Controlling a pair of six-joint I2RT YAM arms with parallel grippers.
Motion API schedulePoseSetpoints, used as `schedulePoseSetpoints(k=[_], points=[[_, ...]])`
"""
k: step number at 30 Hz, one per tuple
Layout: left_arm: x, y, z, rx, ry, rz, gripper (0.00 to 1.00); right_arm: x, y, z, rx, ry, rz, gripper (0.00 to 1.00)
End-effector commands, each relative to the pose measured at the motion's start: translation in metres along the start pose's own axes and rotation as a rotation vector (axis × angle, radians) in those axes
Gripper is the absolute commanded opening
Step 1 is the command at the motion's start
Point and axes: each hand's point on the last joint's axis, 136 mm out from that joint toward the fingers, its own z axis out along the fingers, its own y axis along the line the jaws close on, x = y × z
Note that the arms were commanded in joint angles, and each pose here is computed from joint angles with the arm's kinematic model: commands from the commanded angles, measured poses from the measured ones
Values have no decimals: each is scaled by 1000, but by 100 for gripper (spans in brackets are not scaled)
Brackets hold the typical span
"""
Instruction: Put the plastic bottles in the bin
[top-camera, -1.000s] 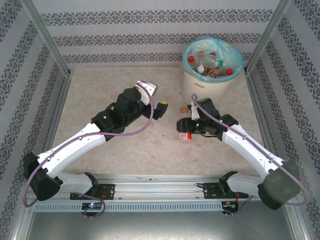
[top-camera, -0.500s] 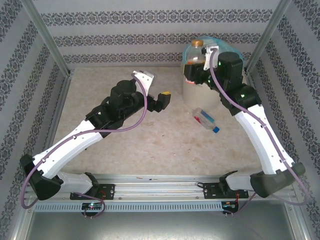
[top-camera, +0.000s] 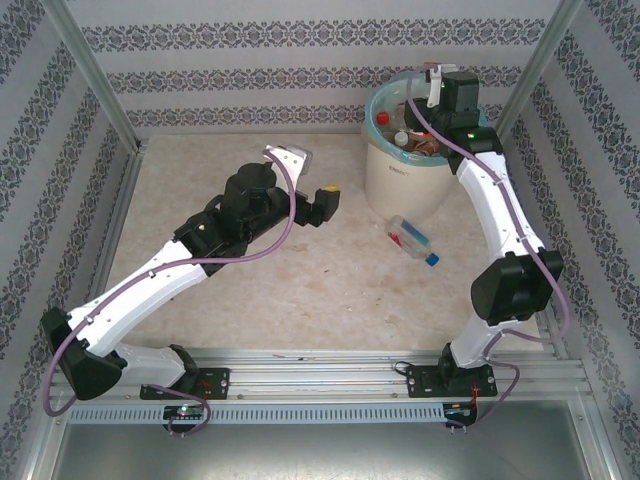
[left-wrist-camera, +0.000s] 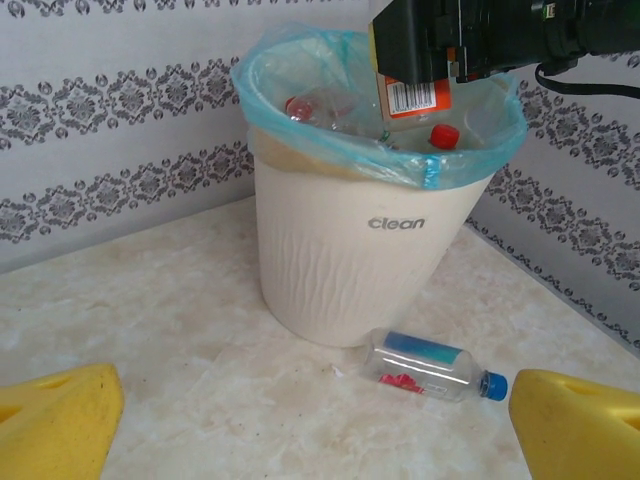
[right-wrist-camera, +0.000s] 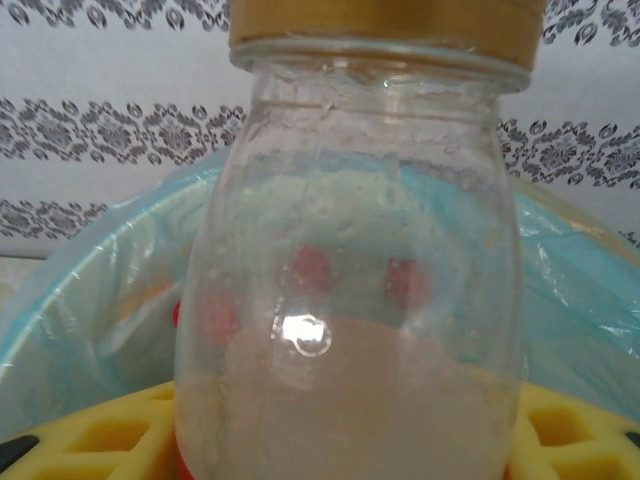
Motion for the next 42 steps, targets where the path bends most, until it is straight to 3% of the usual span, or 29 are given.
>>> schedulePoseSetpoints(k=[1,13,30,36,42], points=[[6,3,-7,-20,18,-18,99,-29,-8,-18,49,-69,-33,55],[8,4,-10,-25,20,-6,99,-21,-21,-28,113,-61,-36,78],[18,6,-10,-28,44,-28,99,-6,-25,-26,74,-4,9,73],[35,-4,4,12,134,-33,100,-16,0,-54,-77,-83,64,68],[57,-18,23,77,215,-83,99,0,43,-90,-264,-91,27,68]])
